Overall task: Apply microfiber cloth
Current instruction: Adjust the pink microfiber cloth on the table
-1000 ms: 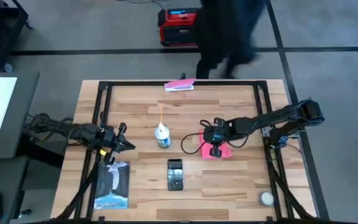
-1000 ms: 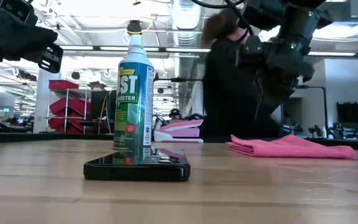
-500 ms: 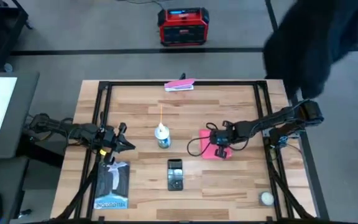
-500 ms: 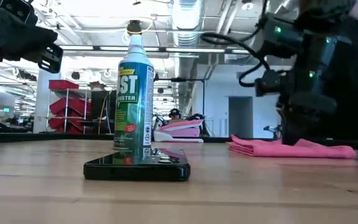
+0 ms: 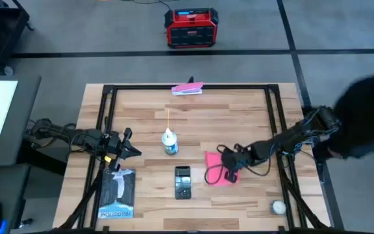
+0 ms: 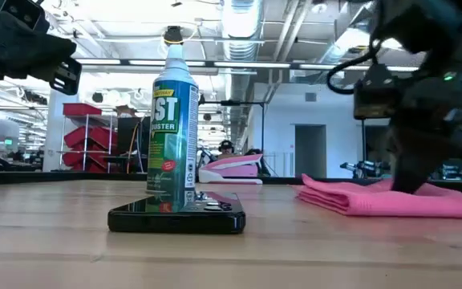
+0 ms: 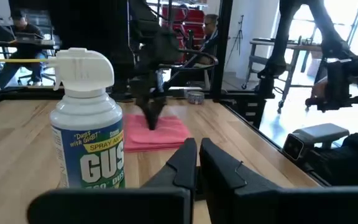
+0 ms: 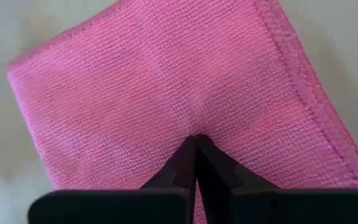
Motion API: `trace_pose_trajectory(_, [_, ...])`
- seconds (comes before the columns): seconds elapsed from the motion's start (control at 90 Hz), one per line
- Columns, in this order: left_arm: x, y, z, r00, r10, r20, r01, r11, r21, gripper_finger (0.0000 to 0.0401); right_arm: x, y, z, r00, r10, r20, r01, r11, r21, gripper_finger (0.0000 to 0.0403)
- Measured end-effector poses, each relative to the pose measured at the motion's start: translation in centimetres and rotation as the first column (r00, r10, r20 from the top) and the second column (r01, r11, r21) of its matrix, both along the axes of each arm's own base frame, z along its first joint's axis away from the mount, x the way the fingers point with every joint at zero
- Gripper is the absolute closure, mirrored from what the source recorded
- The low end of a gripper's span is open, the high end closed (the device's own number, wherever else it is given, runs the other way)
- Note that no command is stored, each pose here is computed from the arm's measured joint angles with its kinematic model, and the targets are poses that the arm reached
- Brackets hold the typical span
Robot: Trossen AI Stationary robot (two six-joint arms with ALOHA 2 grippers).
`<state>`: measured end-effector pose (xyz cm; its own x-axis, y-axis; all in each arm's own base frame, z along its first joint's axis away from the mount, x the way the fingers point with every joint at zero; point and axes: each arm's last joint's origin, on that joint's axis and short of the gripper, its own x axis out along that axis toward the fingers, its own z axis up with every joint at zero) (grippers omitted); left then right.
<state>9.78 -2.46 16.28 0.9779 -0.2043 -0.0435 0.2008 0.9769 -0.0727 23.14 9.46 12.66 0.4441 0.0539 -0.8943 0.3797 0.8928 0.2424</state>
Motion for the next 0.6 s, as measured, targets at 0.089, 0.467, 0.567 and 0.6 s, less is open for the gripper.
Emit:
trace_pose_trajectory(0.089, [0.0, 0.0, 0.0, 1.000, 0.000, 0.000, 0.000, 1.000, 0.000, 0.0401, -0.5, 1.3, 0.0, 1.000, -0.014, -0.002, 0.014, 0.999, 0.038, 0.0403])
trace_pose_trajectory(0.467, [0.0, 0.0, 0.0, 1.000, 0.002, 0.002, -0.002, 1.000, 0.000, 0.0401, -0.7, 3.4, 0.7, 0.992, -0.068, 0.104, 0.066, 0.998, 0.026, 0.0403])
trace_pose_trajectory(0.567, [0.0, 0.0, 0.0, 1.000, 0.004, 0.003, -0.004, 1.000, -0.001, 0.0401, 0.0, 3.7, 1.7, 0.986, -0.050, 0.160, 0.051, 0.999, -0.005, 0.0403])
trace_pose_trajectory(0.6, [0.0, 0.0, 0.0, 1.000, 0.004, 0.003, -0.004, 1.000, -0.001, 0.0401, 0.2, 3.7, 2.0, 0.983, -0.042, 0.181, 0.047, 0.999, -0.021, 0.0403])
